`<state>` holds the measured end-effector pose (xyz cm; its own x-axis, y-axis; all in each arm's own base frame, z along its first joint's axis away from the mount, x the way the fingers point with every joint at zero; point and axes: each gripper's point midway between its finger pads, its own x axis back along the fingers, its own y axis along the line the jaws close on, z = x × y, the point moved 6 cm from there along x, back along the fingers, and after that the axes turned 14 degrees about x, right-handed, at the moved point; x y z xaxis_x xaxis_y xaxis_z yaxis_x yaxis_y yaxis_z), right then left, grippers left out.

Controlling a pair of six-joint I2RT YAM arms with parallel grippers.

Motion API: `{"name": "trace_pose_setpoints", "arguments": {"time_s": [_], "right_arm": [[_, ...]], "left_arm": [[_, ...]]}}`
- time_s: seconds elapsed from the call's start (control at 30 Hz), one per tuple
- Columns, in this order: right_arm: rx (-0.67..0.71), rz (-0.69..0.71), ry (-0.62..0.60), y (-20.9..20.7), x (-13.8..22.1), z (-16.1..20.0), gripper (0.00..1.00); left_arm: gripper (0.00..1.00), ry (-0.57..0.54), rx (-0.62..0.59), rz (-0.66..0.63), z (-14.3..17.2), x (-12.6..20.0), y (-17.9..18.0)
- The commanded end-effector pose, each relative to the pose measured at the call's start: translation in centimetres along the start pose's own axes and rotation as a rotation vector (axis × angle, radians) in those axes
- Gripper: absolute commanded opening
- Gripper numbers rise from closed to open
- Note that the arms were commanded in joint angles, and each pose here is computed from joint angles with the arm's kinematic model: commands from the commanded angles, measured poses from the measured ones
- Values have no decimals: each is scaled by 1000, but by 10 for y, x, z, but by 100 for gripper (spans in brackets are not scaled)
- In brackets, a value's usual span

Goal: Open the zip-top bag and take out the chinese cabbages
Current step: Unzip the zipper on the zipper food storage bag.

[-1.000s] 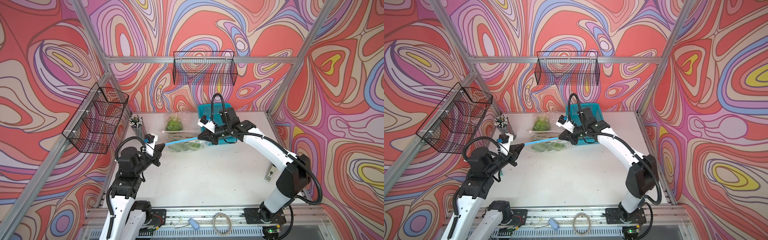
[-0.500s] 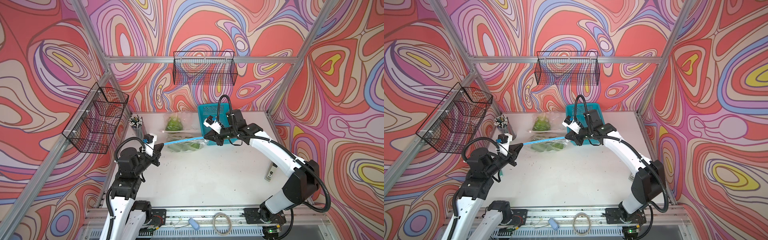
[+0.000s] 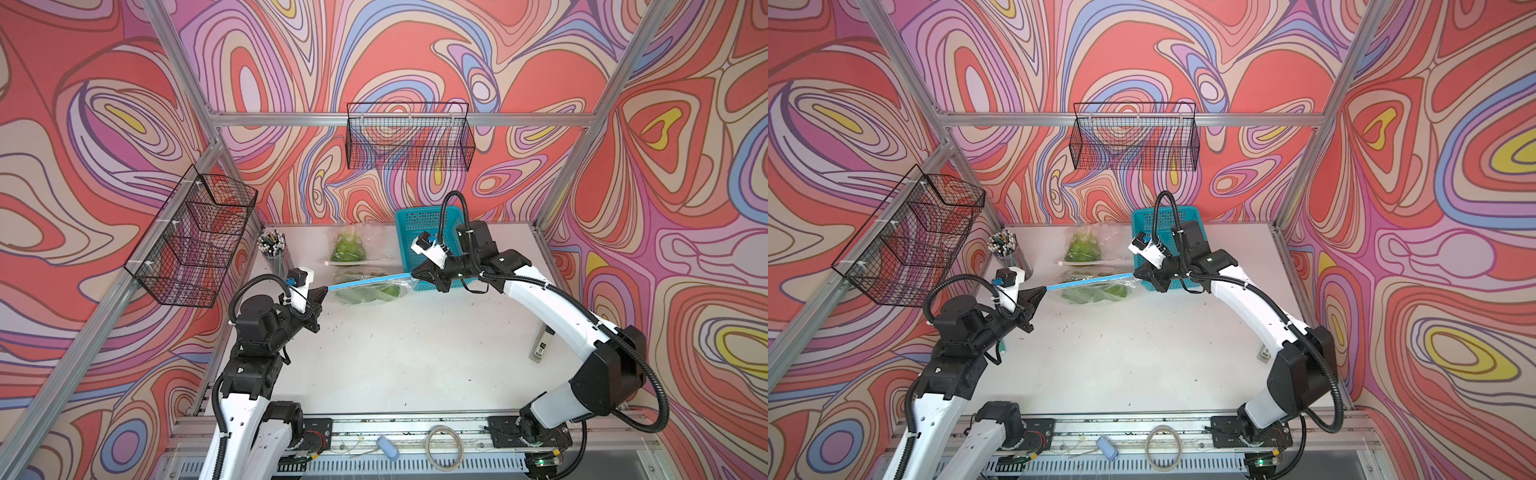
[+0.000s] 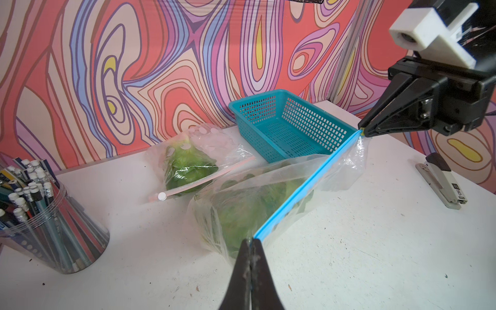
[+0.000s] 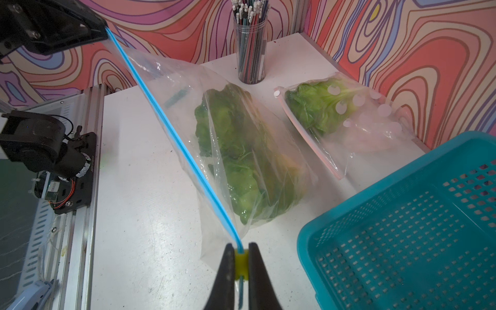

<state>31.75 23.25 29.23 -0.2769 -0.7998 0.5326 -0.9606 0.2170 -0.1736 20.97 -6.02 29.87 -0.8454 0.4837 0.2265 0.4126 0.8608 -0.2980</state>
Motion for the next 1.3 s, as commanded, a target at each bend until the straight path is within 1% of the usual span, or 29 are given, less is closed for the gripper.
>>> {"name": "trace_pose_setpoints", "arguments": {"time_s": [0.0, 0.17, 0.53, 0.73, 0.77, 0.83, 0.97, 1.03, 1.13, 1.27], "right_arm": [[-46, 49, 34, -14, 4, 12, 0], [-56, 14, -25, -21, -2, 0, 0], [-71, -33, -139, -30, -12, -16, 0], [-77, -46, -152, -30, -14, -16, 0], [-74, -46, -153, -30, -14, -16, 0], [-72, -47, -151, -29, -14, -16, 0], [-68, -47, -145, -28, -15, -13, 0], [-67, -49, -142, -28, -15, -13, 0], [-63, -51, -139, -28, -15, -12, 0], [-57, -56, -132, -26, -15, -11, 0]], "left_arm": [[0, -15, 8, -4, -3, 0, 2], [0, 21, 41, 85, -2, -8, -4], [0, 67, 81, 209, 0, -15, -16], [0, 107, 95, 247, 6, -18, -20], [1, 115, 95, 246, 6, -18, -20], [12, 122, 87, 233, 6, -17, -20], [44, 113, 59, 165, -1, -11, -17], [57, 102, 46, 134, -7, -8, -16], [67, 103, 27, 104, -15, -5, -16], [74, 122, -1, 87, -29, -4, -18]]}}
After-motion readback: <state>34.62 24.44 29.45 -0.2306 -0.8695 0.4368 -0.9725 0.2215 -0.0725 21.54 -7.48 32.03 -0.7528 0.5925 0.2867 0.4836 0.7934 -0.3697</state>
